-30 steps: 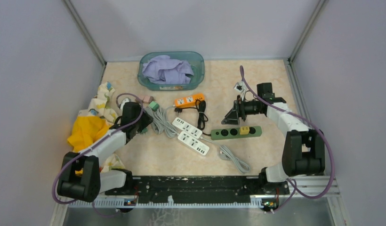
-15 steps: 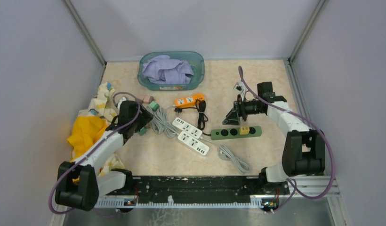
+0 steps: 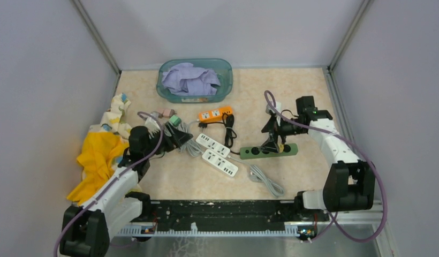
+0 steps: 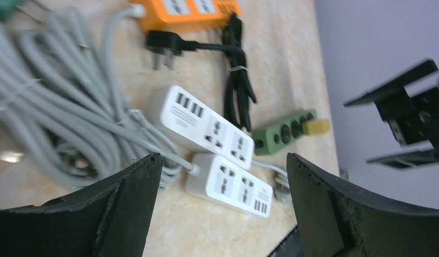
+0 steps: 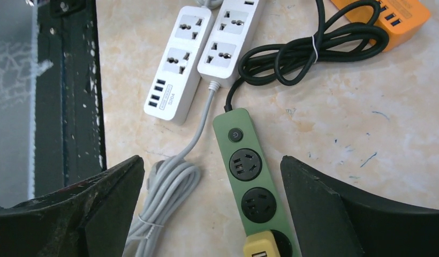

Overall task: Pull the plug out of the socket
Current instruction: Place the plug at the center of the board, then remove the plug from the socket.

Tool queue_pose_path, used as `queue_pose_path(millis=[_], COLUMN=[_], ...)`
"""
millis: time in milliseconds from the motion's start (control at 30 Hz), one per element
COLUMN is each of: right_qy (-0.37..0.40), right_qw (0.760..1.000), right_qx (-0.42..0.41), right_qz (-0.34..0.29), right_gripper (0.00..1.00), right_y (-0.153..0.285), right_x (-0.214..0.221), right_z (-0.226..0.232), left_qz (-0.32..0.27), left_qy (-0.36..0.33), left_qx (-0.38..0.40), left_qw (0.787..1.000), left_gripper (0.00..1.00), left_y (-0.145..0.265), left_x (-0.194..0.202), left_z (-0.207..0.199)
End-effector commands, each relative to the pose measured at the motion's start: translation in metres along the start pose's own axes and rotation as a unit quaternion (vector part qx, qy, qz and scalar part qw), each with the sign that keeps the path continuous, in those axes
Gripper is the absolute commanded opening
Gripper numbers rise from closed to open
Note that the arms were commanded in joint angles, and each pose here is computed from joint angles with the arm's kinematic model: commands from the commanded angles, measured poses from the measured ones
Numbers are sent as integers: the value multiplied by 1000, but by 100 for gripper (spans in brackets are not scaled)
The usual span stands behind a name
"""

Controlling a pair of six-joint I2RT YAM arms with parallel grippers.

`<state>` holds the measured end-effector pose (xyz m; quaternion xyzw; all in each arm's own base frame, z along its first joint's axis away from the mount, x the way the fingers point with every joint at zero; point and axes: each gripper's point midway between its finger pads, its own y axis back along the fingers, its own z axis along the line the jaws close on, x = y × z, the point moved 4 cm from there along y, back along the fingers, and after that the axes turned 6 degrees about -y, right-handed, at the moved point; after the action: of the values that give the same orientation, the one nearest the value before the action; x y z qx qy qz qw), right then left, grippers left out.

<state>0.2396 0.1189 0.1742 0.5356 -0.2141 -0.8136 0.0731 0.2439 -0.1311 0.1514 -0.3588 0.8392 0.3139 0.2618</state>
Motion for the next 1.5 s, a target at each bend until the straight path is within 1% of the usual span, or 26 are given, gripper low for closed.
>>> queue_pose_path(millis=[0, 133, 233, 333, 400, 500, 600, 700, 800, 933, 1033, 1267, 1367, 1467], right_qy=[130, 151, 158, 172, 196, 236, 254, 265, 272, 285, 294, 265, 257, 261], right_qw=[991, 988, 987, 984, 980, 968, 958, 951, 948, 946, 944, 953, 954, 950], right_qx=[-8, -8, -1, 6, 14, 28, 47, 43, 40, 34, 5, -44, -46, -45], right_qz=[1, 15, 30, 37, 41, 74, 128, 155, 158, 151, 148, 143, 151, 165], right_gripper=[99, 99, 99, 99, 99, 97, 95, 91, 88, 85, 77, 49, 43, 42], right_y=[9, 12, 19, 28, 37, 52, 58, 58, 57, 53, 49, 39, 35, 32], right_x=[-2, 1, -2, 2, 7, 23, 42, 55, 57, 56, 59, 67, 70, 73], right_z=[11, 14, 11, 8, 4, -3, -16, -23, -30, -38, -39, -48, -51, -51], left_qz=[5, 15, 24, 29, 32, 34, 30, 21, 18, 19, 20, 7, -1, 1], left_qy=[-60, -90, -125, -165, -185, -212, -229, -238, -249, -261, -267, -297, -324, -355], left_qx=[189, 267, 306, 336, 352, 367, 377, 381, 381, 380, 382, 390, 393, 396], left_qw=[980, 959, 943, 927, 917, 905, 897, 893, 890, 887, 884, 872, 861, 847], left_gripper=[93, 95, 98, 100, 100, 100, 100, 100, 100, 100, 99, 98, 97, 95], left_y=[10, 12, 10, 8, 7, 7, 7, 5, 1, -4, -7, -13, -18, -27], left_x=[4, 21, 38, 52, 59, 67, 72, 74, 76, 78, 80, 84, 88, 93], left_z=[-47, -74, -97, -116, -126, -133, -135, -136, -135, -134, -135, -138, -143, -148])
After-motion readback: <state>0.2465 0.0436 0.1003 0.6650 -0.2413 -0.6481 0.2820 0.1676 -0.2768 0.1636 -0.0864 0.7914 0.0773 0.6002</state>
